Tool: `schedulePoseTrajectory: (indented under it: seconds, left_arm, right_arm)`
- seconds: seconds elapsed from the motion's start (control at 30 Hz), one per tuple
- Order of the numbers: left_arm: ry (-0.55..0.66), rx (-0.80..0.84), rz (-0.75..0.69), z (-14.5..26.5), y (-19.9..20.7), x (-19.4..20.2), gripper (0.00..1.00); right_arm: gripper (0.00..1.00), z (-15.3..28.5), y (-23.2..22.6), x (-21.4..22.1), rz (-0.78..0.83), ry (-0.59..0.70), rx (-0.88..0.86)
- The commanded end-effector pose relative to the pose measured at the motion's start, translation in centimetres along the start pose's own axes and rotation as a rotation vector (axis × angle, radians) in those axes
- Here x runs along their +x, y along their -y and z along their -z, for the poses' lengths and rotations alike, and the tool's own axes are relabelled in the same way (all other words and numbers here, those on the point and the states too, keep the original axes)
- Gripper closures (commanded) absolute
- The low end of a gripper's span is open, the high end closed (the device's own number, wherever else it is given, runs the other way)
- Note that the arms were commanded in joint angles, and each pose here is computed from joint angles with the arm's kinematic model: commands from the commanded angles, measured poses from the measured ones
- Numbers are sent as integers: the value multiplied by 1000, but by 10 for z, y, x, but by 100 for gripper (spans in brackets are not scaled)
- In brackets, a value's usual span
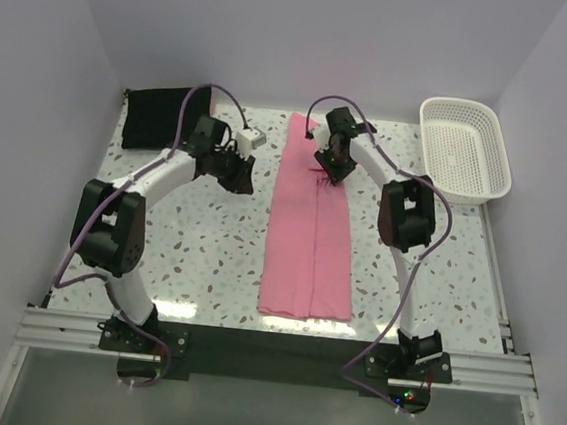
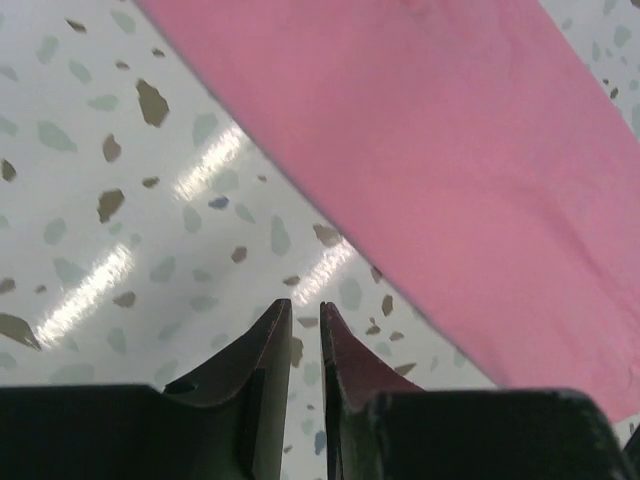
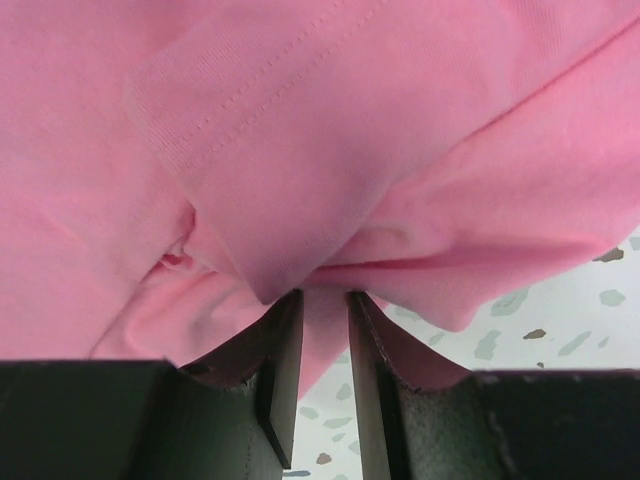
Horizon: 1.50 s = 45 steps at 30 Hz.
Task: Fold and stack the t-shirts
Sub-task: Fold the tshirt
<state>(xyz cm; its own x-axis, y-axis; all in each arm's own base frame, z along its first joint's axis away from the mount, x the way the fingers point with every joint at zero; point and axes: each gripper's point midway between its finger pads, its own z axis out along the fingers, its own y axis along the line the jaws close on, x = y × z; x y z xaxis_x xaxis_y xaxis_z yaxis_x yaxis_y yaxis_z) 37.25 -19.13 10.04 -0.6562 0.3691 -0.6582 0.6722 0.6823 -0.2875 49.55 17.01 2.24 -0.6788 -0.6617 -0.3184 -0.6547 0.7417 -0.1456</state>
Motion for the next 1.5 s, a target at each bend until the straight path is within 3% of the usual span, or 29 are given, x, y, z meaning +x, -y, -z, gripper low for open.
schedulePoseTrajectory:
  seconds: [0.0,0.17,0.23,0.27,0.37,0.5,0.67,0.8,1.0,1.3,1.47]
  left_arm:
    - [97,-1,-70,-9,-12,-53,78]
    - [134,38,-85,-61,-20,-86,78]
    - [179,46,-125,-79,-19,-117,78]
    - [153,55,-111,-91,-20,-107,78]
    - [190,64,-140,-112,-19,-132,78]
    - [171,67,-131,-142,-20,-126,77]
    - [86,68,-93,-174,-25,-92,79]
    - [-24,-4,-42,-175,-49,-56,89]
    - [-70,-64,-46,-153,-74,-32,92]
    - [-64,-107,-62,-148,-83,-41,92]
    - [5,-75,-87,-148,-79,-68,84]
  right_arm:
    - [72,-13,15,30,-12,-57,38]
    - [73,7,24,49,-24,-74,46]
    - [73,10,24,51,-30,-81,44]
    - [73,10,24,52,-31,-83,45]
    - [73,12,26,53,-43,-86,53]
    - [73,8,24,54,-64,-86,43]
    - [73,1,19,60,-76,-103,29]
    - [73,-3,16,68,-68,-119,22]
    - [73,-13,16,68,-70,-116,20]
    - [72,-21,14,46,-88,-71,-5]
    - [64,-16,13,20,-110,7,-30]
